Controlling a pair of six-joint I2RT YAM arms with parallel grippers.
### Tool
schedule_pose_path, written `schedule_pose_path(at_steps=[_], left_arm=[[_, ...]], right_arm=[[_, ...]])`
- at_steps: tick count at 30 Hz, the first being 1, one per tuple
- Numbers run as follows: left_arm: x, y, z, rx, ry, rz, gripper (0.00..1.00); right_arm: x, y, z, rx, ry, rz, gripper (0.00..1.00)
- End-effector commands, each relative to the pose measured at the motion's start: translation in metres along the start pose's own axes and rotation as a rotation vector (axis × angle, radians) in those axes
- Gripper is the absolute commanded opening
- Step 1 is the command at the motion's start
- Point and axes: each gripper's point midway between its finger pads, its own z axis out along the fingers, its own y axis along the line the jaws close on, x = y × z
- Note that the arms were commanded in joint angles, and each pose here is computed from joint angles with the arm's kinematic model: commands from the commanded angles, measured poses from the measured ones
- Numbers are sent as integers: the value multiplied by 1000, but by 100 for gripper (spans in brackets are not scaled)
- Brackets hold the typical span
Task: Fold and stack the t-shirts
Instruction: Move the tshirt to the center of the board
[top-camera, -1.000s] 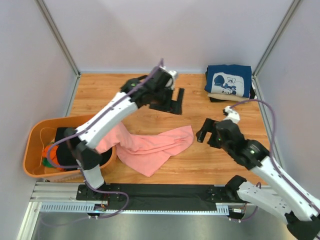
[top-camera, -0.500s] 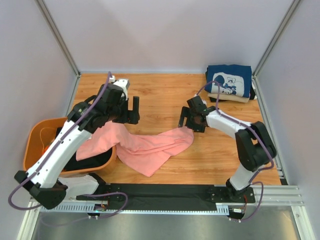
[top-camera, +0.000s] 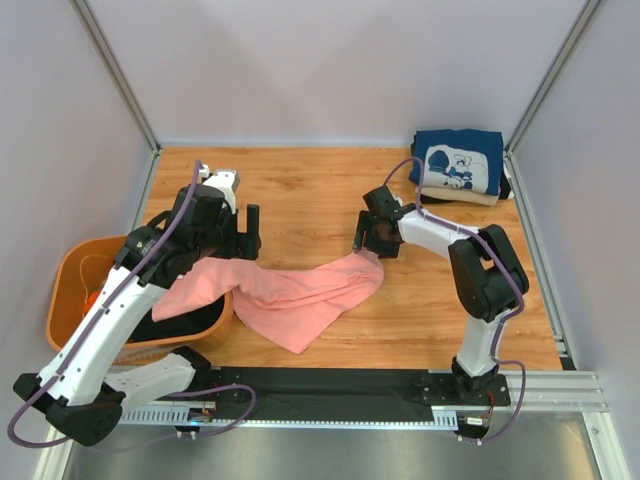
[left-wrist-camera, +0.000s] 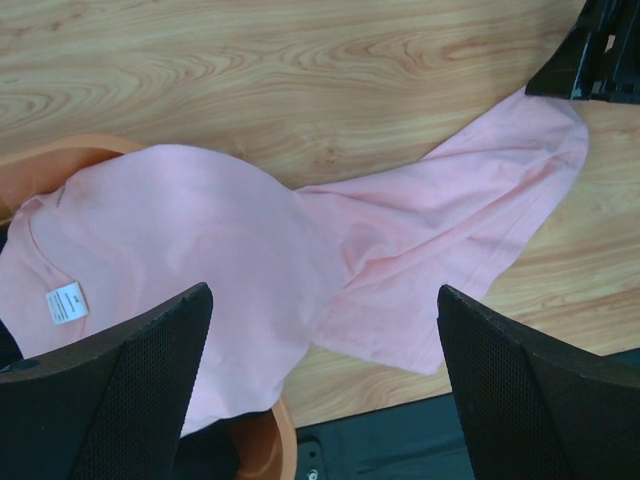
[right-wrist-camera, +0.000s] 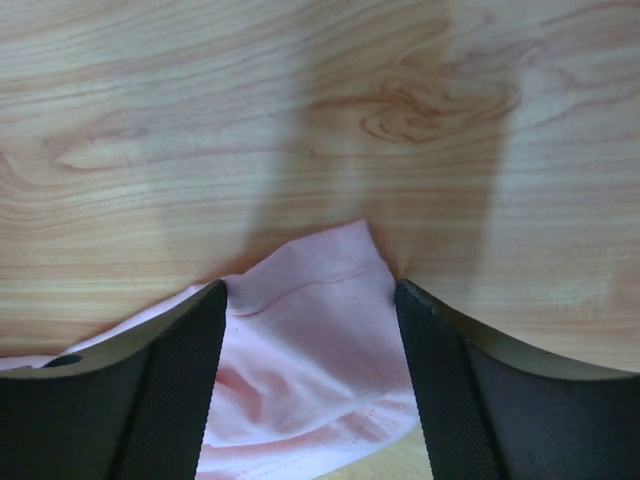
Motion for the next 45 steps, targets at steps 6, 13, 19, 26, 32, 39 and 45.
schedule_pose_path(at_steps=[6, 13, 19, 26, 32, 39, 45], left_arm=[[-2, 11, -14, -7, -79, -2, 100], [-3, 23, -33, -44, -104, -7, 100], [-28, 27, -69, -51, -193, -28, 100], [-51, 15, -88, 9, -240, -78, 100], [-61, -12, -68, 93, -172, -75, 97], [-46, -6, -26, 16, -70, -39, 96], [-17, 41, 13, -216, -13, 18, 99]], right_arm=[[27, -11, 31, 146, 133, -79, 6], [-24, 10, -40, 96, -52, -114, 0], [-87, 2, -205, 2, -402, -62, 0], [-87, -86, -316, 56, -610, 83, 0], [-65, -155, -326, 112, -629, 238, 0], [-62, -209, -319, 174, -633, 400, 0], [-87, -228, -321, 82, -644, 545, 0]])
